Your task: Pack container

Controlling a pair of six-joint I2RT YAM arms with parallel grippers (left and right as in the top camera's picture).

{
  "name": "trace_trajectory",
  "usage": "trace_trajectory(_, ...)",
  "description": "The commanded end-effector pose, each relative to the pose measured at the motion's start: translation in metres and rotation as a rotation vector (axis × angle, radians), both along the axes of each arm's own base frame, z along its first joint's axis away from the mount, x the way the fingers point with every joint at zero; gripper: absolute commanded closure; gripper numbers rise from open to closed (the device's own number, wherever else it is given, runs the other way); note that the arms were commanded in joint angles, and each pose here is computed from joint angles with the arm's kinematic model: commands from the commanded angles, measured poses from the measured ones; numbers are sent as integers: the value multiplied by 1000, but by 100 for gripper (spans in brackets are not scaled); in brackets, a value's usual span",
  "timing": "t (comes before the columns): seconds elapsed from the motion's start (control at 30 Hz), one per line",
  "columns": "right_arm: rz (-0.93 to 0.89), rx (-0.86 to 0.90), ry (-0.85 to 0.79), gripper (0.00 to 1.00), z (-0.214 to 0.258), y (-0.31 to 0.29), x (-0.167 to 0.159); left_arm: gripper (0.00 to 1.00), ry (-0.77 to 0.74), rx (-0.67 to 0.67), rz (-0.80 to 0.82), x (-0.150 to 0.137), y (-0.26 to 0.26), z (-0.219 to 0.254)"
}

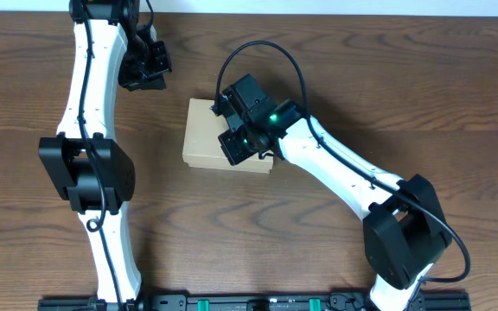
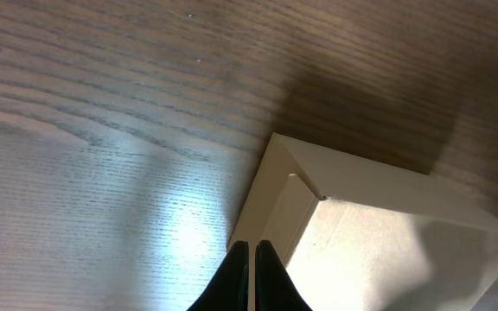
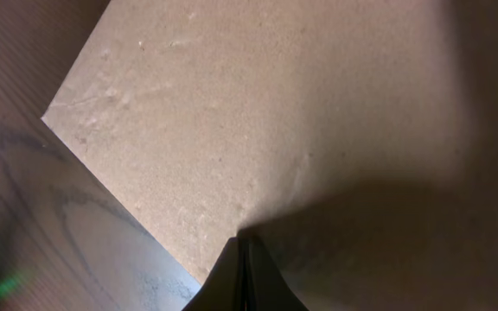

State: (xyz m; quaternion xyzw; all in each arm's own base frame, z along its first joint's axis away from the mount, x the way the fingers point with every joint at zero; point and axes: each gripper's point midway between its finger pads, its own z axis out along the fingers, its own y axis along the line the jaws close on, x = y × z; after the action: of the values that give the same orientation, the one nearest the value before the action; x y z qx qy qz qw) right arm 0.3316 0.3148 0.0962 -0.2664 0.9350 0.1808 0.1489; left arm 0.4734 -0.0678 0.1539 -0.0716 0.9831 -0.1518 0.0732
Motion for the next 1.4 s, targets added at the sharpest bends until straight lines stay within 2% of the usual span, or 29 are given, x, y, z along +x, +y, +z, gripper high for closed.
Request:
trace_trajectory(0.0, 14, -66, 29, 99, -29, -3, -6, 94, 3, 14, 18, 3, 4, -1)
trace_trajectory(0.17, 34, -22, -22, 99, -5, 1, -4, 94, 5, 25, 18, 0, 6, 4)
trace_trajectory(0.2, 33, -12, -35, 94, 3, 1, -3, 94, 4, 24, 18, 0, 6, 7)
trace_trajectory(0.27, 32, 9, -61, 56, 16, 2, -2, 95, -5, 24, 18, -1, 6, 14)
trace_trajectory(0.33, 31, 30, -88, 2, 30, 2, -1, 82, -15, 23, 18, -2, 6, 24)
trace_trajectory(0.37, 35, 40, -104, 1, 37, 2, -1, 70, -23, 23, 15, -3, 6, 30)
trace_trajectory(0.4, 37, 51, -122, 1, 45, 2, 0, 50, -30, 23, 15, -4, 6, 35)
trace_trajectory(0.43, 45, 60, -142, 1, 52, 2, 0, 21, -35, 23, 14, -5, 6, 40)
trace_trajectory(0.47, 51, 68, -165, 1, 59, 2, 1, 4, -42, 23, 12, -6, 6, 45)
trace_trajectory(0.67, 38, 101, -294, 1, 103, -5, 7, 5, -40, 16, 20, -18, 6, 65)
trace_trajectory(0.73, 25, 114, -315, 1, 115, -12, 7, 5, -54, -35, -7, -20, -3, 73)
trace_trajectory(0.83, -4, 113, -349, 1, 136, -35, 9, 5, -90, -92, -22, -26, -13, 92)
trace_trajectory(1.0, -64, 85, -387, 1, 167, -88, 5, 5, -215, -61, -68, -42, -8, 136)
trace_trajectory(1.07, -93, 57, -400, 1, 178, -119, -1, 5, -292, -53, -96, -55, -8, 164)
trace_trajectory(1.37, -172, 10, -488, 1, 208, -191, -33, 4, -533, -24, -133, -117, -8, 251)
